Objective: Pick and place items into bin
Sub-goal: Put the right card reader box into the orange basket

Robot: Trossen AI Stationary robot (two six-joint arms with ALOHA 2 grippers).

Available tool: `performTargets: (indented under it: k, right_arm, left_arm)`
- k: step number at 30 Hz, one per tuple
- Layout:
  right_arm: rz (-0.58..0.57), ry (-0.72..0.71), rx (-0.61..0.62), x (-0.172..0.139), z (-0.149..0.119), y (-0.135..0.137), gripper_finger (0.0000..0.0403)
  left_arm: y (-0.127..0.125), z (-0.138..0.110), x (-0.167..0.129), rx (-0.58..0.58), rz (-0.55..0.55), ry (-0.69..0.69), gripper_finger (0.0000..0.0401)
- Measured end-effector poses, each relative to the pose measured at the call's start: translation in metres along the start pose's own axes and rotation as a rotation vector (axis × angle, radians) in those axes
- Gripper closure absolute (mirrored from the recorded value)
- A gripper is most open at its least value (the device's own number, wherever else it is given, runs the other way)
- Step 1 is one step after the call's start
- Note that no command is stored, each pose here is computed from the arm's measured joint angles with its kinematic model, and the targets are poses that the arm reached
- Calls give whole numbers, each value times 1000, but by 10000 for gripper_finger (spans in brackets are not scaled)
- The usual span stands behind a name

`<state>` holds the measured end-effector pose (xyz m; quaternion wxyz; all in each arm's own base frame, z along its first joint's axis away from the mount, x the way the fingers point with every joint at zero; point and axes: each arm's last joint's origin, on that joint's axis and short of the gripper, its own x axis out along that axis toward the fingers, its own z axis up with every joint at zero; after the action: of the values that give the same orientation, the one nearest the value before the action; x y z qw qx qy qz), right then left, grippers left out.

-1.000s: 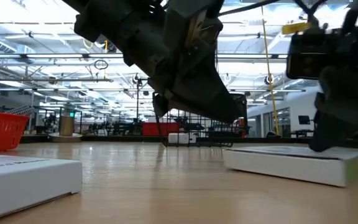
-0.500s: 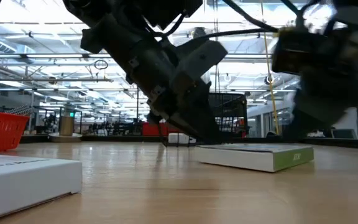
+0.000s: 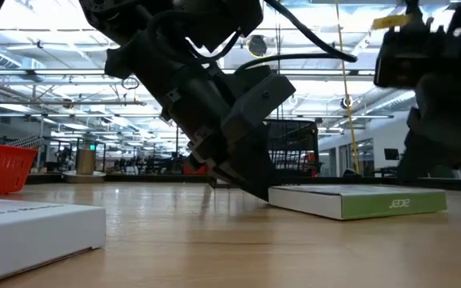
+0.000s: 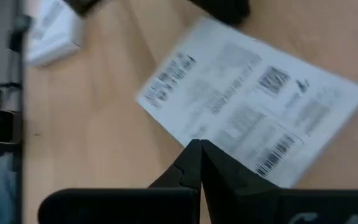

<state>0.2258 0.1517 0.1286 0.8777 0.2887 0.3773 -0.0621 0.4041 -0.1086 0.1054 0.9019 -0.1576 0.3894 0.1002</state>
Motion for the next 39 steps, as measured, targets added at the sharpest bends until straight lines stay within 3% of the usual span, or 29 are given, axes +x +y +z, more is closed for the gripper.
performTargets:
  k: [6, 11, 18, 22, 26, 30, 35, 39]
  right_arm:
    - [133, 57, 15, -12, -9, 16, 403]
    - [-19, 101, 50, -6, -17, 2, 403]
    - [-94, 89, 85, 18, -15, -12, 403]
    - [-107, 29, 32, 25, -9, -16, 403]
    - [-26, -65, -90, 28, -1, -9, 403]
    - [33, -192, -107, 25, 11, 2, 403]
    - [-16, -299, -103, 24, 16, 3, 403]
    - [-59, -270, -112, 26, 14, -3, 403]
  left_arm:
    - [-1, -1, 0, -3, -9, 1, 366]
    - [-4, -1, 1, -8, -53, 6, 366]
    - [-8, -1, 0, -16, -132, 32, 366]
    - [-10, -1, 0, -29, -152, 30, 366]
    - [-10, -3, -1, -46, -145, 39, 366]
    - [-13, -6, -2, -40, -138, 43, 367]
    - [-15, -8, -3, -47, -125, 36, 366]
    - [-18, -7, -2, -58, -131, 22, 366]
